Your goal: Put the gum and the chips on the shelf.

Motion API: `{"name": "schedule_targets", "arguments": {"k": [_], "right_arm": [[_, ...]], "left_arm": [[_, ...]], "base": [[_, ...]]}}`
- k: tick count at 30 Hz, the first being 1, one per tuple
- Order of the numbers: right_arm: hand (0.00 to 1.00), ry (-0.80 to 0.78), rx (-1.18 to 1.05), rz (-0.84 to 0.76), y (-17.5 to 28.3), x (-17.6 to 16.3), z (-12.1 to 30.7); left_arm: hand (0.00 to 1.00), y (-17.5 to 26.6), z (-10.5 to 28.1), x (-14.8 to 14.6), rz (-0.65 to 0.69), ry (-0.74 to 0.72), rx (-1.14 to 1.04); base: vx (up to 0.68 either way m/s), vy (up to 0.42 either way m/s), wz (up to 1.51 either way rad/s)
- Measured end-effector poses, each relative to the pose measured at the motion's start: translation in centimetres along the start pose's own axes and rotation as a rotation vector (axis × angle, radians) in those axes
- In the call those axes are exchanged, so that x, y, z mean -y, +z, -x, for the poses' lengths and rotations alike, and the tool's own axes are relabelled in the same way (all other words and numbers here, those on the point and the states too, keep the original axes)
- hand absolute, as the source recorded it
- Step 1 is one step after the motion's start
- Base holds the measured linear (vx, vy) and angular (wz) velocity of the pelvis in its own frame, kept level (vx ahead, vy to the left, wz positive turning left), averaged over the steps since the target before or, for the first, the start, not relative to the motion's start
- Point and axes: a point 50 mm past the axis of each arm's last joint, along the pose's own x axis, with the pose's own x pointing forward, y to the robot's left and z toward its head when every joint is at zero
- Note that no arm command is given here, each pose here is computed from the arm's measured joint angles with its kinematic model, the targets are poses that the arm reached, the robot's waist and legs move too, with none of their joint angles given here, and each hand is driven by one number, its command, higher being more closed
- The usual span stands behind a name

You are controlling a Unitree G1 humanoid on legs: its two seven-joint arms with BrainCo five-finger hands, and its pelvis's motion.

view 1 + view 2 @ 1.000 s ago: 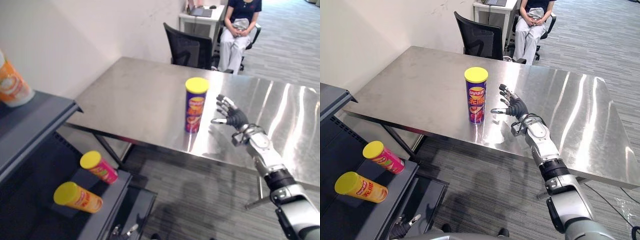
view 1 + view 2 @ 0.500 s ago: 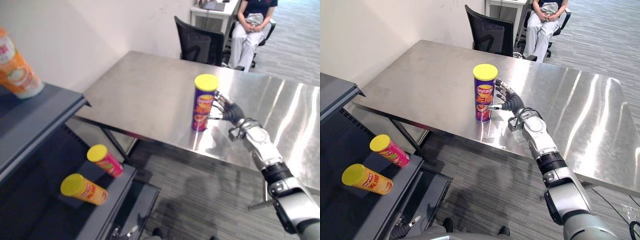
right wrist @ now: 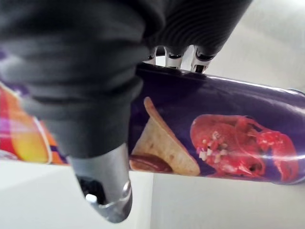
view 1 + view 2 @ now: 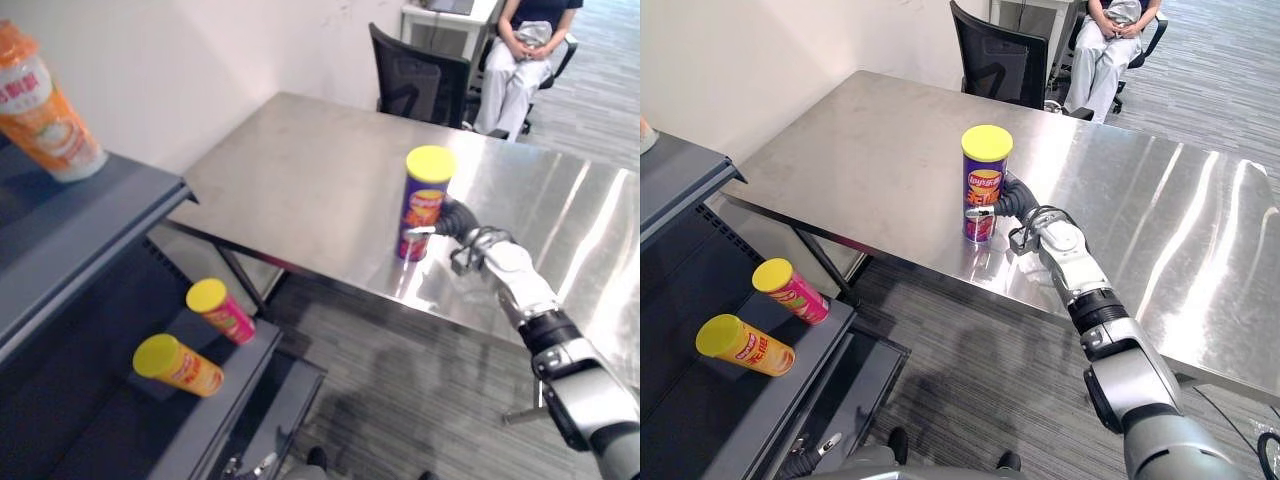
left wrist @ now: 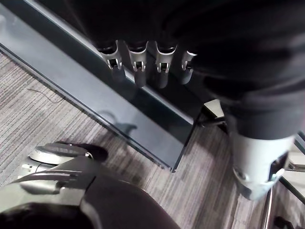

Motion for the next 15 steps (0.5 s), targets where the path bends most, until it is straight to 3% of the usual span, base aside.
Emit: {"name": "schedule_targets", "arguments": {"k": [15], "right_arm": [[1.00, 0.006, 0.012, 0.040, 0.81, -0.15, -0.59]], "left_arm": [[0.00, 0.08, 0.00, 0.15, -0.012, -0.008, 0.005]], "base": [[0.00, 0.000, 0.01]]}}
